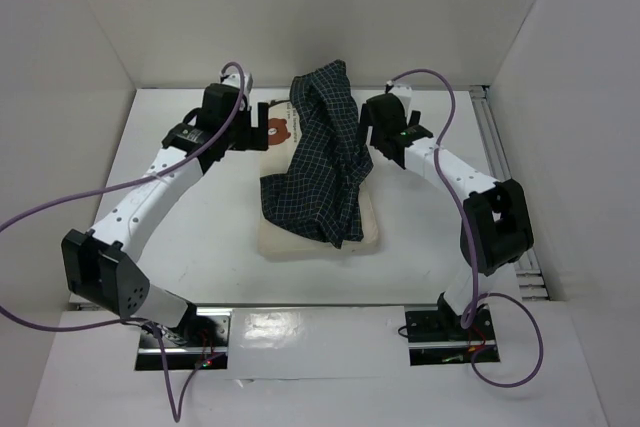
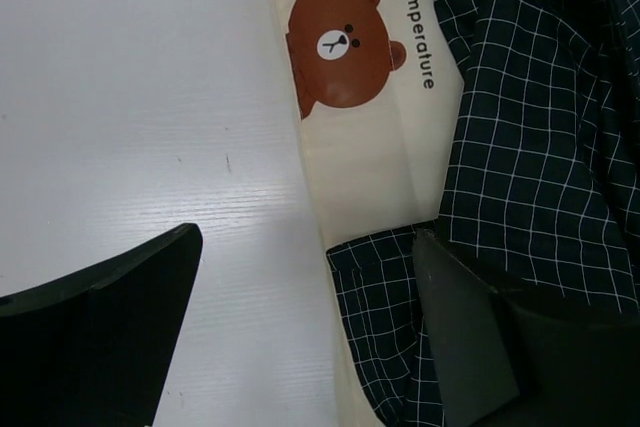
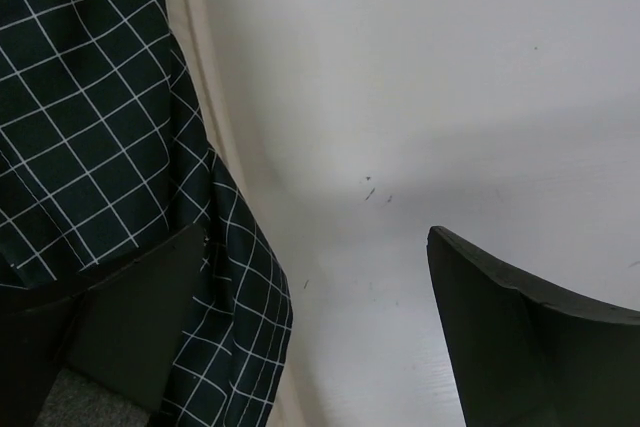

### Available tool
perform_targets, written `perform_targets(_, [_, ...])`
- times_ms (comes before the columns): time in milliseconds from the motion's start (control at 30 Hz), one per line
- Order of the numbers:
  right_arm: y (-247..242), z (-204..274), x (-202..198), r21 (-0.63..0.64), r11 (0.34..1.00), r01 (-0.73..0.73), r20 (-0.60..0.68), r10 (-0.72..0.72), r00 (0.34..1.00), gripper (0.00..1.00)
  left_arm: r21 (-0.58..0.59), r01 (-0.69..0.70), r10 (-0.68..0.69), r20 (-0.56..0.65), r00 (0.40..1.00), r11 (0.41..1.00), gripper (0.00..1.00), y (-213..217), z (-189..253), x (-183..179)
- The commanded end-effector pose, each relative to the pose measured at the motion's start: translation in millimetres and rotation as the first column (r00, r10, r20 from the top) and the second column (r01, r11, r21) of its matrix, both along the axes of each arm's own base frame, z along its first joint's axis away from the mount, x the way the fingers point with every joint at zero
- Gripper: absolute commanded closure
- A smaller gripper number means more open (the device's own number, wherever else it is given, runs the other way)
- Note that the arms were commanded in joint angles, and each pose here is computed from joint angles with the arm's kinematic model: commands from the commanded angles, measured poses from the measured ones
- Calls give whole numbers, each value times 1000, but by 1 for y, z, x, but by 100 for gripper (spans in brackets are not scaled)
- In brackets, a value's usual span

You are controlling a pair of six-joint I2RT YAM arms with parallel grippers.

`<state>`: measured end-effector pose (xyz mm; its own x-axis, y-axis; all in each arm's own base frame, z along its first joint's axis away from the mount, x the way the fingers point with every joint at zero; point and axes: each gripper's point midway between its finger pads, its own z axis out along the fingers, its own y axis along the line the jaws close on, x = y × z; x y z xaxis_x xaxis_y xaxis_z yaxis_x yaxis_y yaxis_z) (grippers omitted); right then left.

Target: Put the pillow into the pillowcase

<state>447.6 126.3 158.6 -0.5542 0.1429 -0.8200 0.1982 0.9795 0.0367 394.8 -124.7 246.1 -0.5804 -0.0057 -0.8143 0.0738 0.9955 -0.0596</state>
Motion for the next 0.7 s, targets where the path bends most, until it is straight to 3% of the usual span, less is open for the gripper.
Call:
perform_targets(0, [6, 10, 2, -1, 1000, 3, 8, -3, 1000, 0, -41, 18, -20, -26, 999, 999, 0, -7, -4, -5])
perform_targets(300, [22, 23, -35, 36, 993, -116, 10, 116, 993, 0, -121, 58, -60, -16, 998, 991, 0, -17, 3, -5])
perform_targets(400, [42, 33, -71, 88, 967, -240, 20, 239, 971, 0, -200, 144, -155, -38, 987, 969, 0, -39, 6, -3])
perform_targets(667, [91, 30, -126, 198, 887, -416, -16, 428, 904, 0, -289, 204, -245, -113, 963, 935, 1, -74, -9, 25])
